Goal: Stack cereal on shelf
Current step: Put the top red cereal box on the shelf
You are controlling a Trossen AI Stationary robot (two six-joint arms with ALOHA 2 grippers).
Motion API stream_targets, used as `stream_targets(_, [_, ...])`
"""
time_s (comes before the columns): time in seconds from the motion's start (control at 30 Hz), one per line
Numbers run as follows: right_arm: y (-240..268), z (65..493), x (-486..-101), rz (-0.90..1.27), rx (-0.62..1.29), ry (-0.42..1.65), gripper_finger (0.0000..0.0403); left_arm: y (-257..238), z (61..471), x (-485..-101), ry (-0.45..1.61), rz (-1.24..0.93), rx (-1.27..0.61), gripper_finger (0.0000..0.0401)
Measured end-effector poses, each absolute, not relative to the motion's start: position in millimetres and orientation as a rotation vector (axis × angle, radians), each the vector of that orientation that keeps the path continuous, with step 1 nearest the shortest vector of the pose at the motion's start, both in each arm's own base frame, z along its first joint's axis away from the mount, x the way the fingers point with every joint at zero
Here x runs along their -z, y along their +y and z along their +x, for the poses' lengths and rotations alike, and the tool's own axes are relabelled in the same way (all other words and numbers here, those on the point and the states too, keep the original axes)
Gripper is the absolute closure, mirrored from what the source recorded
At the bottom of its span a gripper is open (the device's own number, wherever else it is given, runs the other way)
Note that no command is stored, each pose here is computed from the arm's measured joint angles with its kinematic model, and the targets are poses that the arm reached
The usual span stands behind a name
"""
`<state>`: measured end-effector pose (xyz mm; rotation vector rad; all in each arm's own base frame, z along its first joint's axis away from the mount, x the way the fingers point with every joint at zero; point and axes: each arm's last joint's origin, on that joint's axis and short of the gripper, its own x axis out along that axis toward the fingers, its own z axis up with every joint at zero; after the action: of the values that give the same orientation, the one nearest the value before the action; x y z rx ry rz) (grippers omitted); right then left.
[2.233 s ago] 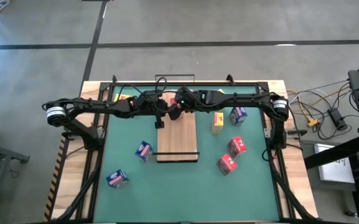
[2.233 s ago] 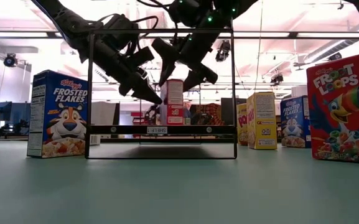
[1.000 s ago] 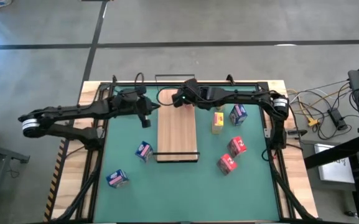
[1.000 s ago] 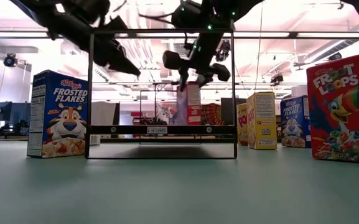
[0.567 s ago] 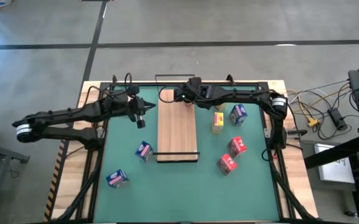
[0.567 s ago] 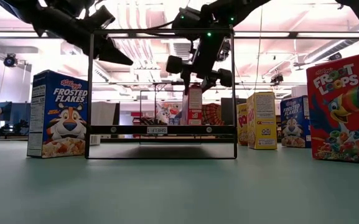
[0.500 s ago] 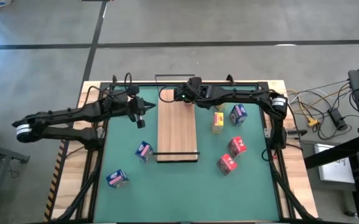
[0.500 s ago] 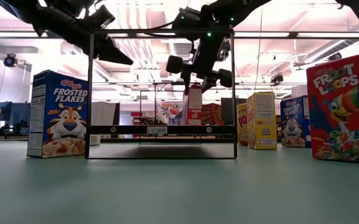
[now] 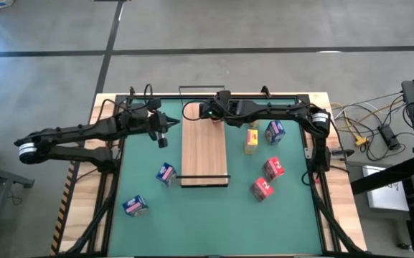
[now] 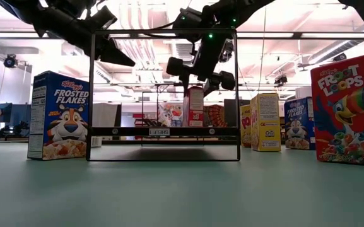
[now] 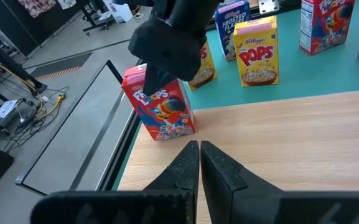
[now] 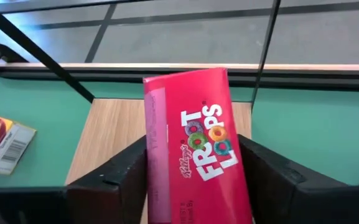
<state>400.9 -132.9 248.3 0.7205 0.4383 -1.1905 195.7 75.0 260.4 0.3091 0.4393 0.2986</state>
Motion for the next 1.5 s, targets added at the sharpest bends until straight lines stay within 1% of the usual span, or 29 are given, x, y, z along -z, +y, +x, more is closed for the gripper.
stream_targets(0.27, [-133.3,401.8,-252.6,0.705,1.185,0.44,0.013,75.0,195.7,-260.4,0.439,0.309,-0.298,0.0401])
stream_targets(0.47, [-133.5,402.3,-257.7,0.693,1.177,0.436,0.0104,75.0,195.7,-260.4,0.439,0.309,-0.298,0.0401])
stream_targets(0.63, [-131.9,397.0,-268.6,0.69,1.168,0.424,0.0097,75.0,195.6,-260.3,0.441,0.309,-0.298,0.0401])
stream_targets(0.97, [-127.4,386.2,-288.7,0.68,1.131,0.427,0.0101,74.8,195.6,-259.7,0.448,0.314,-0.294,0.0401])
stream_targets(1.07, [-124.5,377.1,-295.3,0.67,1.132,0.472,0.0119,74.8,195.4,-259.2,0.453,0.313,-0.293,0.0401])
stream_targets(1.17, [-121.7,364.6,-300.0,0.663,1.162,0.534,0.0153,74.7,195.3,-258.8,0.457,0.313,-0.291,0.0401])
stream_targets(1.33, [-118.2,351.7,-296.0,0.659,1.223,0.642,0.0241,74.7,195.2,-258.6,0.46,0.315,-0.29,0.0401])
stream_targets(1.5, [-120.4,358.4,-278.9,0.629,1.243,0.676,0.033,74.7,195.2,-258.6,0.46,0.316,-0.291,0.0401])
